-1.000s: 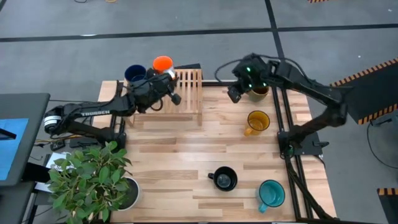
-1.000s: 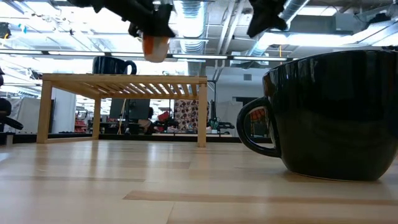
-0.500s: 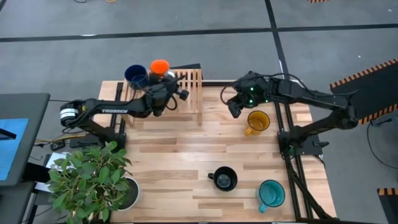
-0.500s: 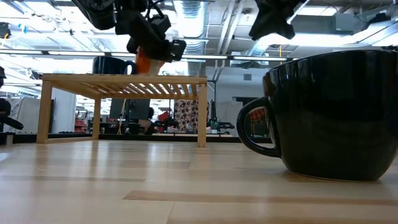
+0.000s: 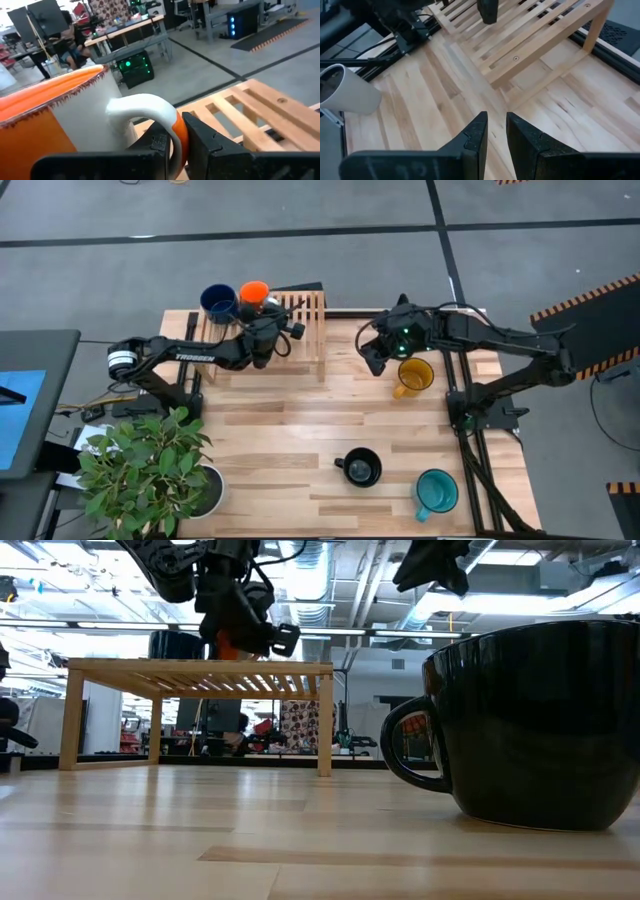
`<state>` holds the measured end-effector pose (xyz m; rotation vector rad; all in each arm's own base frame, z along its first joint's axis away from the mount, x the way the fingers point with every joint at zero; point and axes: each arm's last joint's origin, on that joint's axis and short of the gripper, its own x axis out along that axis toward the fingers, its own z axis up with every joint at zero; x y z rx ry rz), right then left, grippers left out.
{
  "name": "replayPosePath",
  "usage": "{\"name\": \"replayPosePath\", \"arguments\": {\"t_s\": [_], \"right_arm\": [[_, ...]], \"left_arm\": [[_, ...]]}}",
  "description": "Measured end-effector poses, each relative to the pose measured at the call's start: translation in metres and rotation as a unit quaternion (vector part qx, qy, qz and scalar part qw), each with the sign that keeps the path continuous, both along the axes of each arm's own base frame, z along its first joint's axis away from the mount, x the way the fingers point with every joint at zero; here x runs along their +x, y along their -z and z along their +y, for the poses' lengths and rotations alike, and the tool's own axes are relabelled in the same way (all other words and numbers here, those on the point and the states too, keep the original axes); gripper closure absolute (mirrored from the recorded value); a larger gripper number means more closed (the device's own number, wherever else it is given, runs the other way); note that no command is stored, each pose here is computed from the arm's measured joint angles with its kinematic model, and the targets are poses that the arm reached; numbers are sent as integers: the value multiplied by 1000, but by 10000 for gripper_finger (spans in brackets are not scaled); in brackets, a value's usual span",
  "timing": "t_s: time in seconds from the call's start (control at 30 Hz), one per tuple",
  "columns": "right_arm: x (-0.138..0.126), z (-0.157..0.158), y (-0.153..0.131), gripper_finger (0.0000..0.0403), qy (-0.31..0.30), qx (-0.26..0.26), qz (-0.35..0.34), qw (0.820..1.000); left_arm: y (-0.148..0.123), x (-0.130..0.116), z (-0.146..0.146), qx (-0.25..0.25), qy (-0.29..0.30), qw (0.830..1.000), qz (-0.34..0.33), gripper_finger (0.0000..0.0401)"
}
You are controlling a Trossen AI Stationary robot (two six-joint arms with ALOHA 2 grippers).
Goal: Place coffee mugs
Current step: Put the orange mug on the shelf
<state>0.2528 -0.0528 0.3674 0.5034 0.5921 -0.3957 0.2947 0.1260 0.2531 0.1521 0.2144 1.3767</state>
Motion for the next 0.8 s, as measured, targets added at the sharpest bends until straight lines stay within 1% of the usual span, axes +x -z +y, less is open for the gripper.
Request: {"name": "replayPosePath", "arguments": {"t_s": [0.17, 0.4, 0.6, 0.8], "right_arm": [[1, 1, -1, 305, -2, -1, -3, 1000], [2, 0, -2, 305, -2, -3, -14, 1000], [3, 0, -4, 305, -2, -7, -27, 1000], [4, 0, -4, 305, -3, -7, -28, 1000]], "left_arm": [[-1, 0, 1, -2, -2, 1000, -20, 366], [-1, -1, 2, -3, 0, 1000, -19, 362], [-1, -1, 4, -2, 23, 1000, 1, 361], [-3, -2, 3, 2, 24, 1000, 14, 351]]}}
